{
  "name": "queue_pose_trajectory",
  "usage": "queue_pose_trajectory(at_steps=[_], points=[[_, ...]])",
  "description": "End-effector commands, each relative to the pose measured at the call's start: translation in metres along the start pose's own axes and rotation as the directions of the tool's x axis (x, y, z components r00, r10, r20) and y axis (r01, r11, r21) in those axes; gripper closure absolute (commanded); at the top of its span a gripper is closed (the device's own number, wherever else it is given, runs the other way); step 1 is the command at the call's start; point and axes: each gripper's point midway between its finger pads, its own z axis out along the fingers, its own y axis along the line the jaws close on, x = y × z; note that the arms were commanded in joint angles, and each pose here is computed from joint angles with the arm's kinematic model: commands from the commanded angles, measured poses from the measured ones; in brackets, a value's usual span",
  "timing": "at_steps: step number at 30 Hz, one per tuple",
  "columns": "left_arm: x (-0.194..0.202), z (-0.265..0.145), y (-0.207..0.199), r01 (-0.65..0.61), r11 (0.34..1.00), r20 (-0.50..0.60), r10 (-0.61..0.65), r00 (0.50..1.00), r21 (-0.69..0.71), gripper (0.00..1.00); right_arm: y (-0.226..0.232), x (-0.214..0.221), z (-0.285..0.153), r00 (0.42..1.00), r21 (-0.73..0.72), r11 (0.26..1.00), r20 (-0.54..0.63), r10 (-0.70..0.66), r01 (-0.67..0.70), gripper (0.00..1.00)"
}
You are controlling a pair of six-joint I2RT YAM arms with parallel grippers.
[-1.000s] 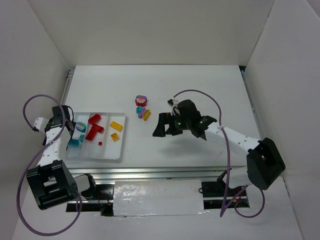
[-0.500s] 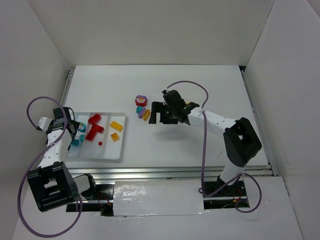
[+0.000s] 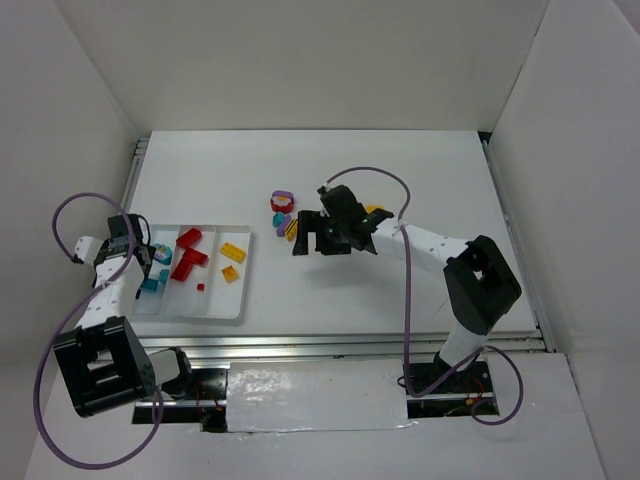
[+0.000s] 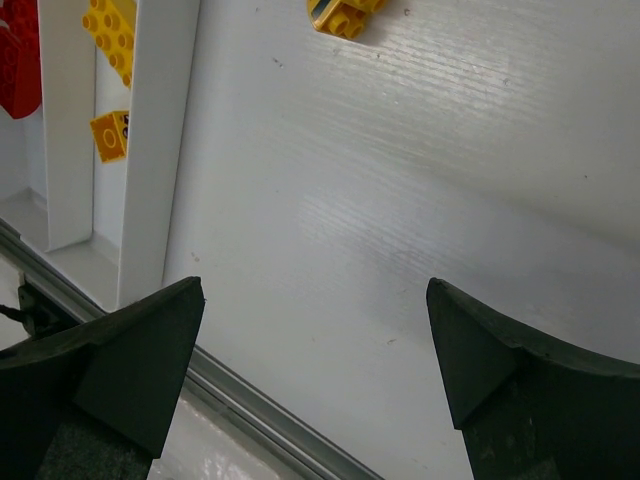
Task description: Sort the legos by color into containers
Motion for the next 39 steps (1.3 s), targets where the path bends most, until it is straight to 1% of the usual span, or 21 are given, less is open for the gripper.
queue_pose_trajectory(at_steps=[1, 7, 9, 11, 13, 18, 19, 21, 22, 25, 27, 28, 29, 30, 31, 32, 33, 34, 35, 36, 39], points=[[0.002, 0.012, 0.008, 0.02, 0.999, 0.023, -0.019, 1.0, -0.05, 0.14, 0.01, -0.002, 0.004, 1.0, -0.034, 0.999, 0.008, -0.028, 0.028, 0.0], [0.01, 0.024, 0.014, 0.001, 0.996, 0.012, 0.0, 1.0, -0.09, 0.2, 0.009, 0.002, 0.009, 0.999, -0.022, 0.999, -0.012, -0.044, 0.044, 0.0], [0.013, 0.027, 0.014, -0.009, 0.996, 0.005, 0.01, 1.0, -0.091, 0.4, 0.008, 0.003, 0.01, 0.999, -0.02, 0.999, -0.015, -0.045, 0.045, 0.0], [0.015, 0.029, 0.012, -0.019, 0.997, -0.003, 0.019, 1.0, -0.079, 0.63, 0.008, 0.003, 0.011, 0.999, -0.016, 0.999, -0.016, -0.046, 0.046, 0.0], [0.017, 0.029, 0.009, -0.027, 0.997, -0.014, 0.026, 1.0, -0.066, 0.69, 0.007, 0.002, 0.01, 0.999, -0.013, 0.999, -0.014, -0.045, 0.045, 0.0], [0.026, 0.02, -0.015, -0.031, 0.995, -0.058, 0.037, 0.998, 0.094, 0.76, 0.01, -0.002, 0.009, 0.999, -0.016, 0.999, -0.005, -0.046, 0.046, 0.0], [0.029, 0.018, -0.018, -0.053, 0.99, -0.068, 0.062, 0.996, 0.129, 0.77, 0.012, -0.002, 0.009, 0.999, -0.019, 0.999, -0.005, -0.045, 0.045, 0.0], [0.034, 0.015, -0.024, -0.06, 0.986, -0.084, 0.074, 0.994, 0.158, 0.77, 0.014, -0.002, 0.009, 0.999, -0.028, 0.999, -0.004, -0.046, 0.046, 0.0], [0.035, 0.014, -0.024, -0.061, 0.986, -0.086, 0.075, 0.993, 0.156, 0.71, 0.013, -0.001, 0.01, 0.999, -0.027, 0.999, -0.007, -0.044, 0.044, 0.0], [0.039, 0.016, -0.031, -0.082, 0.978, -0.099, 0.103, 0.99, 0.192, 0.61, 0.013, 0.002, 0.012, 0.999, -0.028, 0.999, -0.017, -0.047, 0.046, 0.0], [0.044, 0.017, -0.039, -0.083, 0.971, -0.124, 0.113, 0.986, 0.225, 0.62, 0.014, 0.003, 0.013, 0.999, -0.027, 0.998, -0.019, -0.049, 0.048, 0.0], [0.048, 0.021, -0.039, -0.093, 0.971, -0.137, 0.125, 0.983, 0.219, 0.63, 0.013, 0.003, 0.013, 0.999, -0.026, 0.999, -0.022, -0.047, 0.047, 0.0], [0.05, 0.022, -0.039, -0.097, 0.972, -0.143, 0.129, 0.981, 0.215, 0.61, 0.013, 0.004, 0.013, 0.998, -0.026, 0.998, -0.024, -0.05, 0.049, 0.0], [0.052, 0.026, -0.04, -0.103, 0.972, -0.149, 0.136, 0.979, 0.211, 0.56, 0.013, 0.004, 0.013, 0.998, -0.025, 0.998, -0.024, -0.05, 0.049, 0.0], [0.053, 0.027, -0.042, -0.106, 0.97, -0.154, 0.141, 0.978, 0.218, 0.53, 0.013, 0.003, 0.013, 0.999, -0.025, 0.998, -0.021, -0.05, 0.05, 0.0], [0.055, 0.029, -0.045, -0.11, 0.967, -0.155, 0.148, 0.977, 0.23, 0.5, 0.013, 0.004, 0.014, 0.998, -0.023, 0.998, -0.025, -0.051, 0.05, 0.0], [0.057, 0.03, -0.054, -0.126, 0.954, -0.157, 0.174, 0.972, 0.273, 0.49, 0.013, 0.004, 0.014, 0.998, -0.025, 0.998, -0.025, -0.051, 0.05, 0.0], [0.057, 0.031, -0.057, -0.128, 0.952, -0.162, 0.177, 0.971, 0.277, 0.47, 0.013, 0.004, 0.014, 0.998, -0.024, 0.998, -0.03, -0.05, 0.05, 0.0], [0.057, 0.032, -0.06, -0.125, 0.952, -0.166, 0.177, 0.97, 0.28, 0.43, 0.013, 0.005, 0.016, 0.998, -0.023, 0.999, -0.034, -0.05, 0.049, 0.0], [0.057, 0.033, -0.068, -0.139, 0.943, -0.169, 0.196, 0.966, 0.302, 0.36, 0.014, 0.005, 0.016, 0.998, -0.026, 0.998, -0.037, -0.051, 0.05, 0.0], [0.057, 0.035, -0.079, -0.144, 0.929, -0.164, 0.209, 0.964, 0.341, 0.23, 0.016, 0.006, 0.016, 0.998, -0.029, 0.998, -0.04, -0.057, 0.056, 0.0]])
